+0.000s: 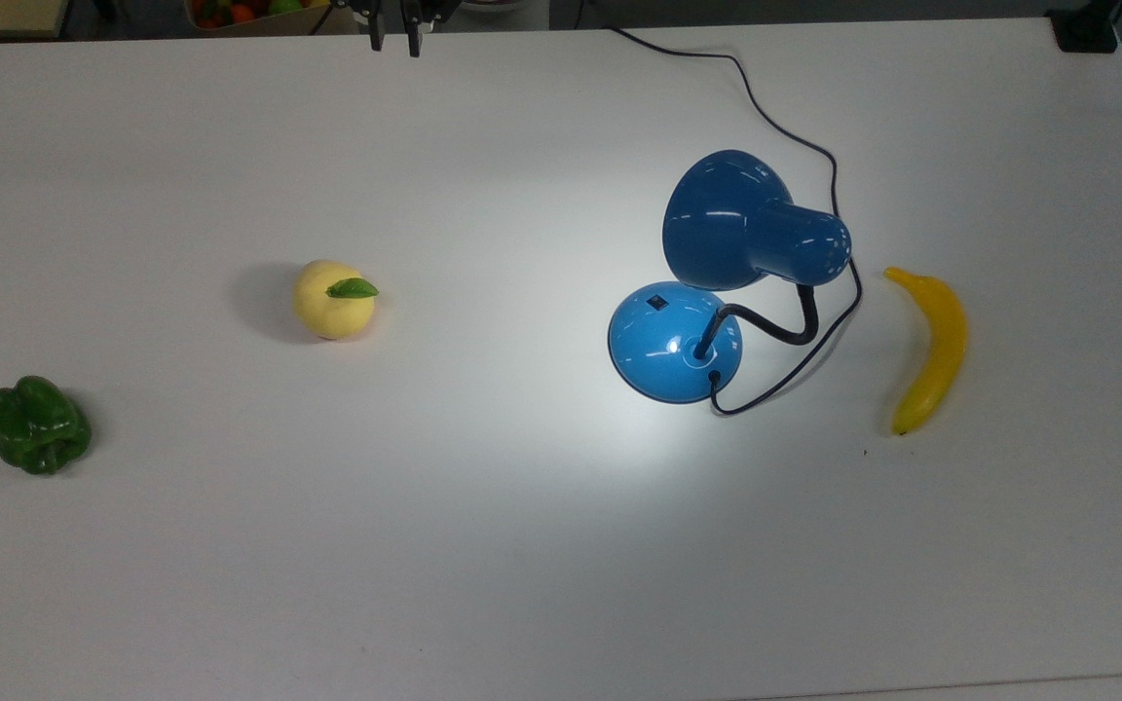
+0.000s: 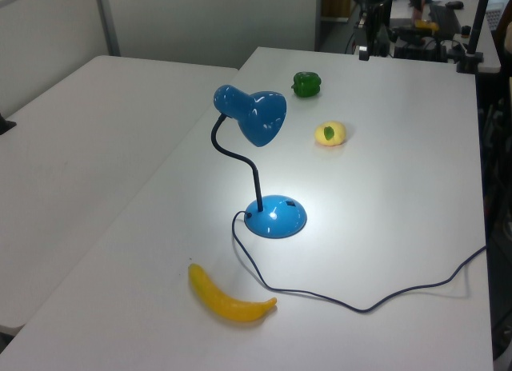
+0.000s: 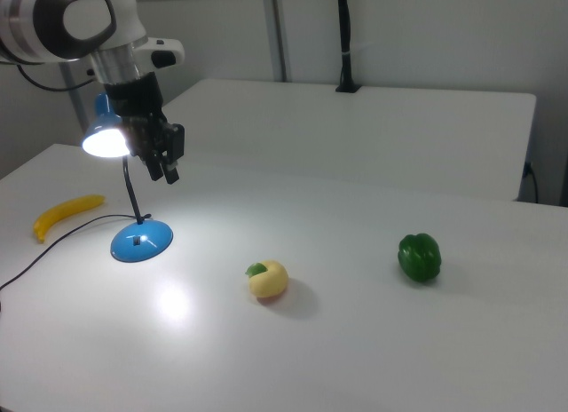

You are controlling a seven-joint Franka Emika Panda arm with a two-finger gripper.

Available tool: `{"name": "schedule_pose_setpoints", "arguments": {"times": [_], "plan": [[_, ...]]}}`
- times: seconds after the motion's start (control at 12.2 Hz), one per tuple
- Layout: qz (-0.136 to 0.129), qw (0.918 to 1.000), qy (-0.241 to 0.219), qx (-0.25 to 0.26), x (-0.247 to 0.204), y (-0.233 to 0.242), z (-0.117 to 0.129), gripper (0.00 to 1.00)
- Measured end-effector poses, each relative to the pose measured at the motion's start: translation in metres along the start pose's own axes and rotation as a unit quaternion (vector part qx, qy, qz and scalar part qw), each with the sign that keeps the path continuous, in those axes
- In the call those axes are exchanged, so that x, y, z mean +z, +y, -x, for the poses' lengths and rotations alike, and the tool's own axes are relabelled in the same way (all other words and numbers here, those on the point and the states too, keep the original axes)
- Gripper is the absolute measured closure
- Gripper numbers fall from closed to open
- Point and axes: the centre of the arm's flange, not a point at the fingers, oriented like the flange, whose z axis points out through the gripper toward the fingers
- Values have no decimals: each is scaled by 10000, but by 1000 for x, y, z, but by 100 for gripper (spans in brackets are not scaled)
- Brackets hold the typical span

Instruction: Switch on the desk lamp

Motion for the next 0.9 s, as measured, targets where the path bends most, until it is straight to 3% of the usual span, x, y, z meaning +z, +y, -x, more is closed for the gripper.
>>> {"name": "schedule_pose_setpoints", "arguments": {"times": [0.25, 0.41, 0.9], "plan": [[-29, 9999, 51, 103, -6, 11, -1, 22], [-54, 9999, 81, 79, -10, 7, -1, 0], [-117, 9998, -156, -86, -9, -23, 4, 0]]}}
